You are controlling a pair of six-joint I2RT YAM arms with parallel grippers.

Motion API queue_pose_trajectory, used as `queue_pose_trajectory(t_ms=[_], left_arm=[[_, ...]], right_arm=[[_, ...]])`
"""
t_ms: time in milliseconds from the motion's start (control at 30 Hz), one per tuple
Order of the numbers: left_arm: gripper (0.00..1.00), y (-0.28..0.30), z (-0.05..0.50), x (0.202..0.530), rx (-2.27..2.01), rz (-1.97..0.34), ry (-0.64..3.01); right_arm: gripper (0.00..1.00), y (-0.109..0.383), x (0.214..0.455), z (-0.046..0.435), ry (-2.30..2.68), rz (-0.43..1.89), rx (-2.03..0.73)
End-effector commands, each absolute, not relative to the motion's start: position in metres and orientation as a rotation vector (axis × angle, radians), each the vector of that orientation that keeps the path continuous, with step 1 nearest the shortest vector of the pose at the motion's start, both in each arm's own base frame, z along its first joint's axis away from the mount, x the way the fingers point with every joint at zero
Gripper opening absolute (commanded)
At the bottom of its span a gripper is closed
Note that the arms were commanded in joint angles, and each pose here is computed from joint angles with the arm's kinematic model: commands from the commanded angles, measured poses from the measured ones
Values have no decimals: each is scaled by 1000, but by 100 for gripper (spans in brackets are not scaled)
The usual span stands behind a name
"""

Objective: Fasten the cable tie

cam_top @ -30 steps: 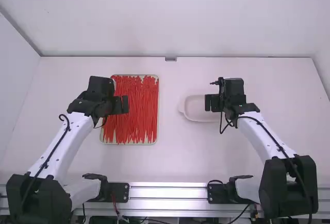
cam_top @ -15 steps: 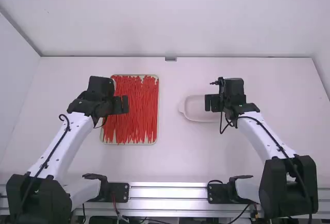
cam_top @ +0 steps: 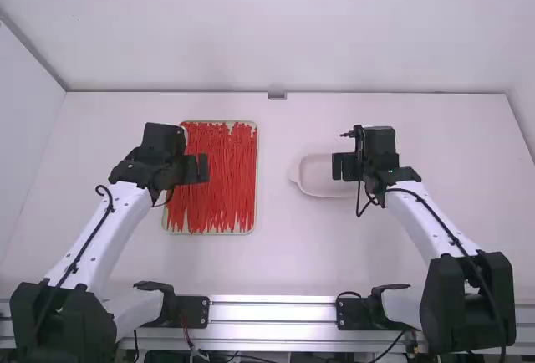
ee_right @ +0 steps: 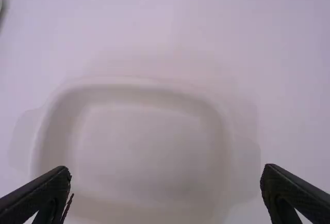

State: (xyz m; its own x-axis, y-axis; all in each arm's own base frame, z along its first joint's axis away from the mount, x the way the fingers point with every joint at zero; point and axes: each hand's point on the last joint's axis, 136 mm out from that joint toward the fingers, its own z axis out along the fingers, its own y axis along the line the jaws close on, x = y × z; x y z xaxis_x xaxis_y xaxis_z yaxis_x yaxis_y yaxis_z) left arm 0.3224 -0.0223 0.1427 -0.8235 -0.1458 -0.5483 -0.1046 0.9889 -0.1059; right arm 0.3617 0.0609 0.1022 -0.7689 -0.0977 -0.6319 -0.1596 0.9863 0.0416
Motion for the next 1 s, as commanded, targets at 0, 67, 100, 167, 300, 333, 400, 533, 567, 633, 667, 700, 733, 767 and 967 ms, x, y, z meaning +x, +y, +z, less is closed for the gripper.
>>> queue_pose_trajectory(t_ms=[0,67,100,167,300,333,400,533,567,633,667,700,733,767,967], left_arm=[[99,-23,149,326,-151,-87,2535],[99,-23,149,327,-153,-87,2531],[99,-23,149,327,-153,-87,2531],[99,-23,150,328,-152,-88,2528],[99,-23,150,328,-153,-88,2526],[99,-23,150,328,-153,-88,2526],[99,-23,150,329,-152,-88,2523],[99,-23,151,329,-151,-90,2520],[99,-23,151,329,-151,-90,2520],[99,-23,151,329,-153,-90,2520],[99,-23,151,329,-152,-90,2520],[99,-23,151,329,-151,-90,2520],[99,-23,151,330,-152,-90,2518],[99,-24,151,330,-151,-97,2515],[99,-43,153,332,-95,-227,2507]], right_arm=[[98,64,371,114,2423,127,-180],[98,64,372,114,2421,127,-179],[98,64,372,114,2420,127,-179],[98,64,372,115,2418,126,-179],[98,64,373,115,2416,126,-178],[98,63,373,115,2415,125,-178],[98,63,373,116,2413,123,-178],[98,64,374,117,2405,125,-179],[98,64,375,117,2405,125,-179],[98,64,374,117,2406,124,-179],[98,64,374,116,2406,124,-179],[98,64,374,116,2406,124,-179],[98,64,374,116,2406,124,-178],[98,64,375,117,2402,124,-178],[98,70,381,127,2363,165,-192]])
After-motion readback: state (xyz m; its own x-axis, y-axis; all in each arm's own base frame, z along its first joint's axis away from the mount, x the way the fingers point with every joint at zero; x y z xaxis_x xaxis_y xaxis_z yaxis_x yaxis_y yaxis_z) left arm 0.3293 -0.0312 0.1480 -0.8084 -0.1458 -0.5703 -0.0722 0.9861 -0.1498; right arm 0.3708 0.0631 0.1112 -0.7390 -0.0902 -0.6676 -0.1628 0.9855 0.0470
